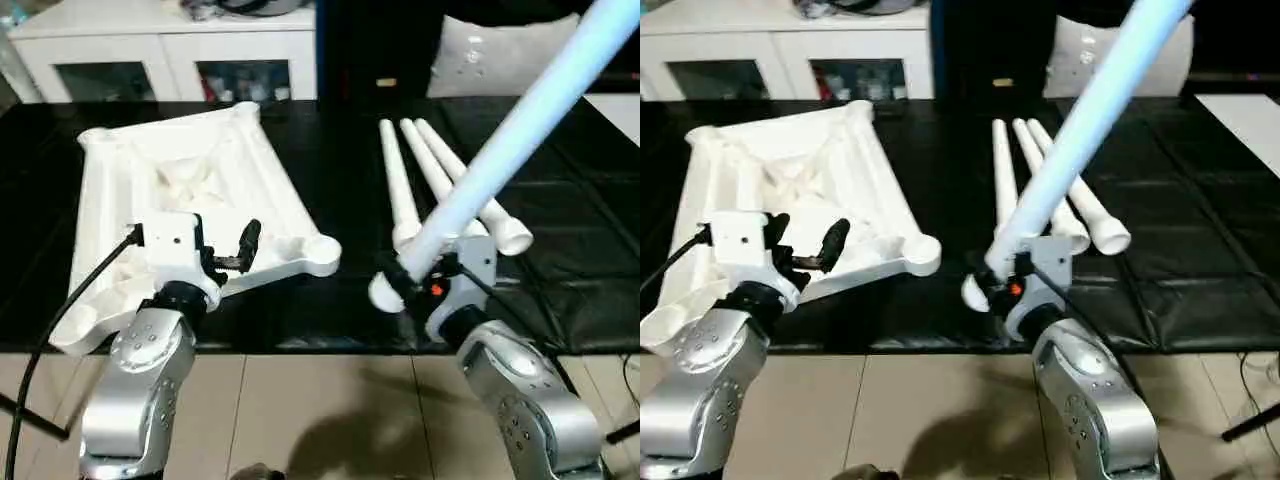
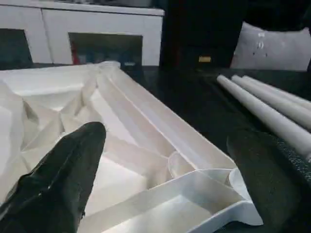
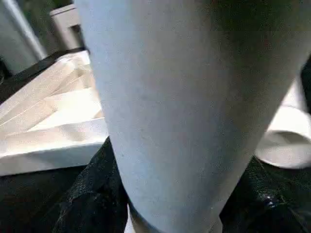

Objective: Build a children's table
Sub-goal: Insert table leg to table base

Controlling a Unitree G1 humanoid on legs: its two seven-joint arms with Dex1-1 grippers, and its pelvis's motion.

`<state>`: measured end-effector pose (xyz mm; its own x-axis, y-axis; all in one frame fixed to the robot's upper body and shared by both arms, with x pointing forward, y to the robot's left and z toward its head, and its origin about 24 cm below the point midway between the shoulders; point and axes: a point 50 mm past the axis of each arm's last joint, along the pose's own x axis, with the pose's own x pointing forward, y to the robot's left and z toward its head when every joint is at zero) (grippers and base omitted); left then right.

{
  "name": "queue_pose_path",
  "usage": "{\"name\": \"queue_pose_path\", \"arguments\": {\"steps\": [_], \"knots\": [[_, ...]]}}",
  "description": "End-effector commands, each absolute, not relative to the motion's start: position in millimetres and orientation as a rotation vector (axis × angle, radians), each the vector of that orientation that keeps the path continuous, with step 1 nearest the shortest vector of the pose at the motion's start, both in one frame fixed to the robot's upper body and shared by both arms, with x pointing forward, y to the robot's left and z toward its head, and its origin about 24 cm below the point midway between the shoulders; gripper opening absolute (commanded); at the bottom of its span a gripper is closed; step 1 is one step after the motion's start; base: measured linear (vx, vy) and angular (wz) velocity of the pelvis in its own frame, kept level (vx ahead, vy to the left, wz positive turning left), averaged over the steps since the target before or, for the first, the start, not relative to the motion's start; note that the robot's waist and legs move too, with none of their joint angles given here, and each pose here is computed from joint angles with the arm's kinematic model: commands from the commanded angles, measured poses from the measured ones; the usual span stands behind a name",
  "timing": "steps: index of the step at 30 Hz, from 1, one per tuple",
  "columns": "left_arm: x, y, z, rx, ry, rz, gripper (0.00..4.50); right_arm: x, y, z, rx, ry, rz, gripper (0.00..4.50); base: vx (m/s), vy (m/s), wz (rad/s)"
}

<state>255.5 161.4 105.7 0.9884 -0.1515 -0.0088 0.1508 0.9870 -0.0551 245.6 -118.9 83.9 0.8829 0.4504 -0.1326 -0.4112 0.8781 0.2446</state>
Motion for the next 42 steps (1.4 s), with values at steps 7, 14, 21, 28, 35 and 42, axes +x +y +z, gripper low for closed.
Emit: {"name": "queue_pose_path", "arguments": {"steps": [7,14,21,28,35,42], "knots": [[250.9,162.0,98.9,-0.01,0.057,-0.192,4.5,248.1,-108.5,95.7,0.194,0.131,0.554,1.94,0.061,0.048,0.4],[254.3,143.4,91.8,0.04,0.081,-0.355,4.5,250.7,-124.2,95.4,0.128,0.123,0.49,1.94,0.138,-0.02,0.05],[254.2,140.8,90.6,0.007,0.08,-0.358,4.5,252.2,-132.4,103.6,0.022,0.073,0.482,1.94,0.206,0.023,-0.02],[247.3,144.8,89.1,0.02,0.108,-0.465,4.5,261.0,-143.1,128.4,-0.062,-0.019,0.47,1.94,0.02,0.007,-0.06],[239.4,140.2,89.6,0.073,0.186,-0.714,4.5,260.7,-138.6,120.3,0.014,0.032,0.545,1.94,-0.007,-0.012,0.0],[231.2,139.7,82.4,0.19,0.307,-0.867,4.5,260.5,-132.3,108.4,0.016,0.08,0.576,1.94,-0.061,0.01,0.02]]}}
